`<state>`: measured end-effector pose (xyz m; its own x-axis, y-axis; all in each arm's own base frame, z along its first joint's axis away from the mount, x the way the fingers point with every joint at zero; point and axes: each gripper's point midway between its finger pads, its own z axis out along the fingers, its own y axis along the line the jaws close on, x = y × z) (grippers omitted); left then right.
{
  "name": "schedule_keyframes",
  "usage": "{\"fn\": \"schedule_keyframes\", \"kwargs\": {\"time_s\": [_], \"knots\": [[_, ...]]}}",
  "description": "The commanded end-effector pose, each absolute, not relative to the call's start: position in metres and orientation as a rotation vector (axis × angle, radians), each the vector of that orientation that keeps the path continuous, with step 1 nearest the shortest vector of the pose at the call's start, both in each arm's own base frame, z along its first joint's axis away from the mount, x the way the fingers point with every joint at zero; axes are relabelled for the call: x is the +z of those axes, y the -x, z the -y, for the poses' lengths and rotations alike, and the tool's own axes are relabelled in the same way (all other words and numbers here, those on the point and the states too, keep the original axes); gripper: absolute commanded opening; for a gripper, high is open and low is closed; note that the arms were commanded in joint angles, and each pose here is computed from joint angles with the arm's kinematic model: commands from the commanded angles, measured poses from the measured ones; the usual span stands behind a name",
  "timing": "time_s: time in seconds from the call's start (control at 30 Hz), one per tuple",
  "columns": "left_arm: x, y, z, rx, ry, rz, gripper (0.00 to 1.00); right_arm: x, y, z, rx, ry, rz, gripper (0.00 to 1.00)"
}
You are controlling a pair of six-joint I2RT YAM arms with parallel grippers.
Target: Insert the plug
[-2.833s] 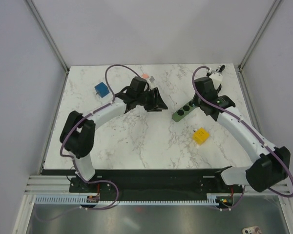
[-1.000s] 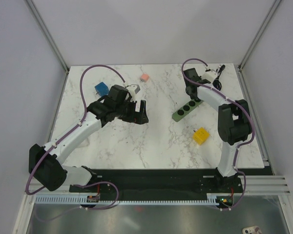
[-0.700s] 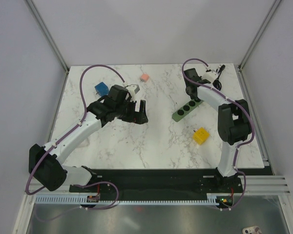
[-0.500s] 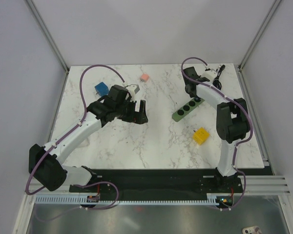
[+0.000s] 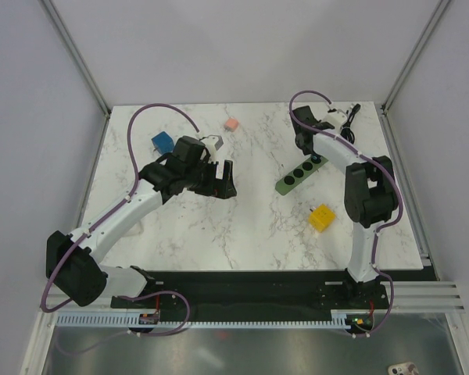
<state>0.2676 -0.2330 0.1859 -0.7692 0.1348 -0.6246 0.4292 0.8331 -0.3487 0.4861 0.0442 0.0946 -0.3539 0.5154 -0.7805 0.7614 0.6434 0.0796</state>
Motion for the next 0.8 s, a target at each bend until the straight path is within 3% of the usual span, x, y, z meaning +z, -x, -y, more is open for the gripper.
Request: {"fn": "schedule_keyframes", "kwargs": {"time_s": [0.0, 0.77], "knots": [[0.194, -0.270, 0.228, -0.621, -0.438, -2.365, 1.00, 0.037, -0.463, -0.049, -0.408, -1.006, -2.197, 0.00], [0.199, -0.270, 0.226, -0.622, -0.429, -2.351, 1.00, -0.002, -0.434, -0.075, -0.356, -0.999, -2.293, 0.00]]}}
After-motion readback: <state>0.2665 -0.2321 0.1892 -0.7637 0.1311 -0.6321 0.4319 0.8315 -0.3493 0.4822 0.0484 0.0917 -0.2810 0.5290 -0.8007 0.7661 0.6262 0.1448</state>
